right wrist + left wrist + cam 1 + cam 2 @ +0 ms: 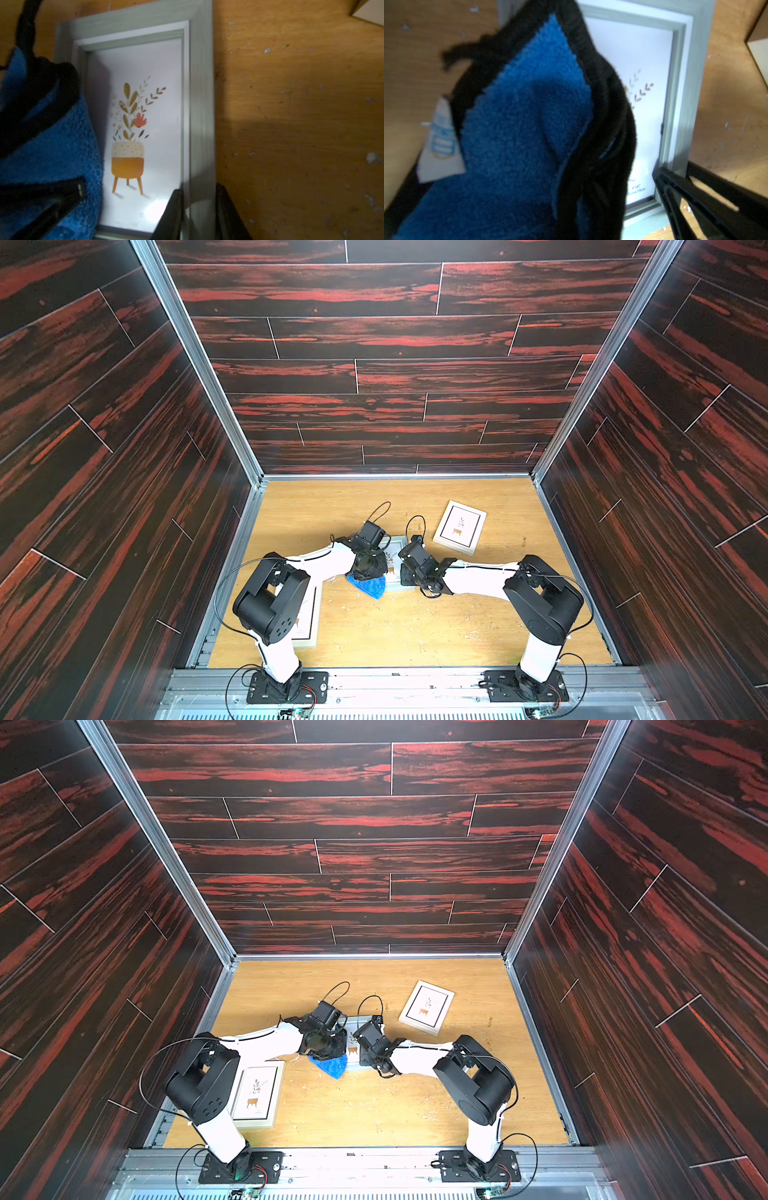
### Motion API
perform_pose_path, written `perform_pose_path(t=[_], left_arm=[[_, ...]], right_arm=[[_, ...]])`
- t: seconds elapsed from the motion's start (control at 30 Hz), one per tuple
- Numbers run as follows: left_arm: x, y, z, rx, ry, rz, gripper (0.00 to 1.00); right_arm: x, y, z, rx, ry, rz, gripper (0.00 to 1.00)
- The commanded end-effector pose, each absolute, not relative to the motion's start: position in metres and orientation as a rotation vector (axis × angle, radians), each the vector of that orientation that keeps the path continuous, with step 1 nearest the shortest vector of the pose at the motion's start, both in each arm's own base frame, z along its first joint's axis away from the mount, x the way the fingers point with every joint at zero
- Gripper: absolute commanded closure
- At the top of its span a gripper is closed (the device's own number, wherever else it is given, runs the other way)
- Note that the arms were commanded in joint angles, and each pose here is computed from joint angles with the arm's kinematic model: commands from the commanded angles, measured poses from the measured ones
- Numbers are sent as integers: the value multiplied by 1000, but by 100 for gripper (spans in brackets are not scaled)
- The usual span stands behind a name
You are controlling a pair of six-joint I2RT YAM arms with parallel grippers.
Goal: Wipe the picture frame with a cloth
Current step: Wipe the dirt from the picture frame.
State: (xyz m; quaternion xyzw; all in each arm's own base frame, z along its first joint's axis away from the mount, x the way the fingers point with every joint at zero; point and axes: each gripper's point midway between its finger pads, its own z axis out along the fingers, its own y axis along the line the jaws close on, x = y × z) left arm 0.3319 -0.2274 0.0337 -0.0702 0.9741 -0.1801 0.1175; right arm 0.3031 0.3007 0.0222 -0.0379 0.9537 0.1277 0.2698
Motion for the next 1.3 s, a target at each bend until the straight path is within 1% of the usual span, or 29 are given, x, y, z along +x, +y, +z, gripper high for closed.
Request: perform_pose_path(t=[0.0,0.07,0.13,0.23,0.33,0.43,0.53,0.63,0.77,0.87,0.9,1.03,1.13,1.27], left_arm=[[368,-198,14,-284,2880,-385,100],[382,-201,15,-270,2884,-372,100],[376,-210,19,-258,2882,-407,100],[338,-218,22,-224,2900,-426,100],[295,-216,19,-261,2921,-485,100],[279,-212,19,-294,2912,-512,100],[300,-212,23,-268,2888,-463,100],[327,-222,15,-262,2897,-488,100],[337,-232,18,-271,2865,-538,100],[349,-216,31,-253,2841,-435,100],[359,-209,35,-255,2833,-411,100],[387,-193,29,-272,2850,-359,100],[387,-200,18,-282,2865,-393,100],[363,-219,15,-250,2863,-417,100]], right_arm=[[288,280,7,-71,2653,268,98],[289,279,8,-67,2648,259,98],[289,278,7,-59,2648,256,98],[289,279,5,-50,2654,262,98],[289,282,3,-55,2656,274,98],[289,283,2,-62,2659,273,98],[289,283,5,-68,2658,280,98],[290,282,8,-67,2649,270,98],[290,280,8,-52,2648,265,98],[285,282,4,-53,2658,294,98],[283,283,3,-55,2663,298,98],[284,282,3,-64,2661,282,98],[285,283,3,-67,2660,274,98],[283,284,1,-68,2668,282,98]])
